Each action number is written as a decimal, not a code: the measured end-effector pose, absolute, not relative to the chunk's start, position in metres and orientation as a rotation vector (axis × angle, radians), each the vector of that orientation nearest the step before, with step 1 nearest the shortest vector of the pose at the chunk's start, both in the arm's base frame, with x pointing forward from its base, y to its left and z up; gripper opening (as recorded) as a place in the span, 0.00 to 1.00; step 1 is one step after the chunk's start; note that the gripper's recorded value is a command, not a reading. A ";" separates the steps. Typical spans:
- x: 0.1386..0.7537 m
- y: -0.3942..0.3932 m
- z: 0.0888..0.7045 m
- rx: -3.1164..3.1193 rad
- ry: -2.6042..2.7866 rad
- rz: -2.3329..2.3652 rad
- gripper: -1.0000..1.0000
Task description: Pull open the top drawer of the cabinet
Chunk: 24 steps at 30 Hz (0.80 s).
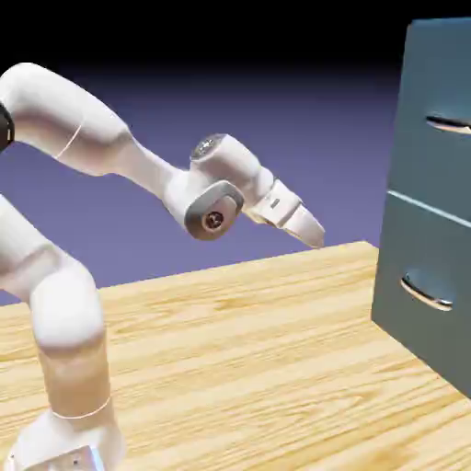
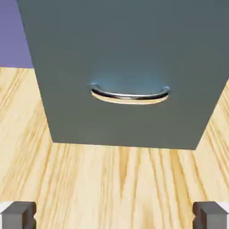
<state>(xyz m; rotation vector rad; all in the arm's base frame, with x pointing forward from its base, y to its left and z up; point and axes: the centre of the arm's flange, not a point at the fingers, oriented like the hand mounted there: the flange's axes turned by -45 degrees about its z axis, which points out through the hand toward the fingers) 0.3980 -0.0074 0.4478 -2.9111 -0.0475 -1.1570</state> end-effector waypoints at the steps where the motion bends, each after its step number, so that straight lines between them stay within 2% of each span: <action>1: 0.405 -0.017 0.438 -2.915 -0.020 -1.102 0.50; 11: 0.442 -0.115 0.325 -2.928 0.220 -0.639 0.50; 18: 0.439 -0.182 0.256 -2.947 0.355 -0.466 0.50; 24: 0.429 -0.239 0.226 -3.005 0.424 -0.450 0.50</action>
